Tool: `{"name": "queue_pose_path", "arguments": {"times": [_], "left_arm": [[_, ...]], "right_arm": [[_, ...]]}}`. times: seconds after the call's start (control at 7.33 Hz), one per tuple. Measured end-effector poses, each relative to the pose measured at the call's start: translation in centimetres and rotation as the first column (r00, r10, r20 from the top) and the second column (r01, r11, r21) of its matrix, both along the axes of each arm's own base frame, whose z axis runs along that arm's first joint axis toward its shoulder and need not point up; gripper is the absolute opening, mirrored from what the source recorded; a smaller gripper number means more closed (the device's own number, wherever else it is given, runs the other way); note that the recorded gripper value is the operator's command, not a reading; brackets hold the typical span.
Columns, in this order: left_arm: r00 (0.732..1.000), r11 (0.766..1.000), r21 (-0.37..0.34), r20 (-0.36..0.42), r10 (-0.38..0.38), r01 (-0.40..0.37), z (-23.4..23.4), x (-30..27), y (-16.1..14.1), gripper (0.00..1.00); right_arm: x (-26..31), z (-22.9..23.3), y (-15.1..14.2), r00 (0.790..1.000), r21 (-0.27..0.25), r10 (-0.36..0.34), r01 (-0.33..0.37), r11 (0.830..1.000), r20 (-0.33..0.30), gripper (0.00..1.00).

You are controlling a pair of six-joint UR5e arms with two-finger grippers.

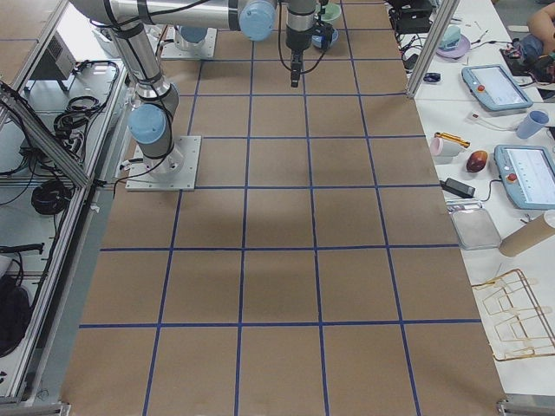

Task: Stack green bowl on blue bowl
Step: 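Lift the pale green bowl and carry it over the light blue bowl, then lower the pale green bowl into the light blue bowl and release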

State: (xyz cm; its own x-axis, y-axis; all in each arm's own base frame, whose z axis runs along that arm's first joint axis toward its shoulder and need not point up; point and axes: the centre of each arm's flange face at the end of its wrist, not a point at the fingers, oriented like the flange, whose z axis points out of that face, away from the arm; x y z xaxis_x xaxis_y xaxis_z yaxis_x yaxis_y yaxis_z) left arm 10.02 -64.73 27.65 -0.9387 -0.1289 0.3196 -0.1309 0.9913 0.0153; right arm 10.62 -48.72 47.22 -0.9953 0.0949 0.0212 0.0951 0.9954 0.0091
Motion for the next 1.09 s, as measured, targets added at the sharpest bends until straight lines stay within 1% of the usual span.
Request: {"name": "queue_pose_path", "arguments": {"times": [0.27, 1.09], "left_arm": [[1.0, 1.0, 0.015, -0.008, -0.001, 0.001, -1.3, -0.1, -0.1, 0.14], [1.0, 1.0, 0.004, -0.006, 0.0, 0.0, -2.7, 0.0, -0.7, 0.14]], "right_arm": [[0.0, 0.0, 0.0, 1.0, 0.0, 0.0, 0.0, 1.0, 0.0, 1.0], [0.0, 0.0, 0.0, 1.0, 0.0, 0.0, 0.0, 1.0, -0.001, 1.0]]}}
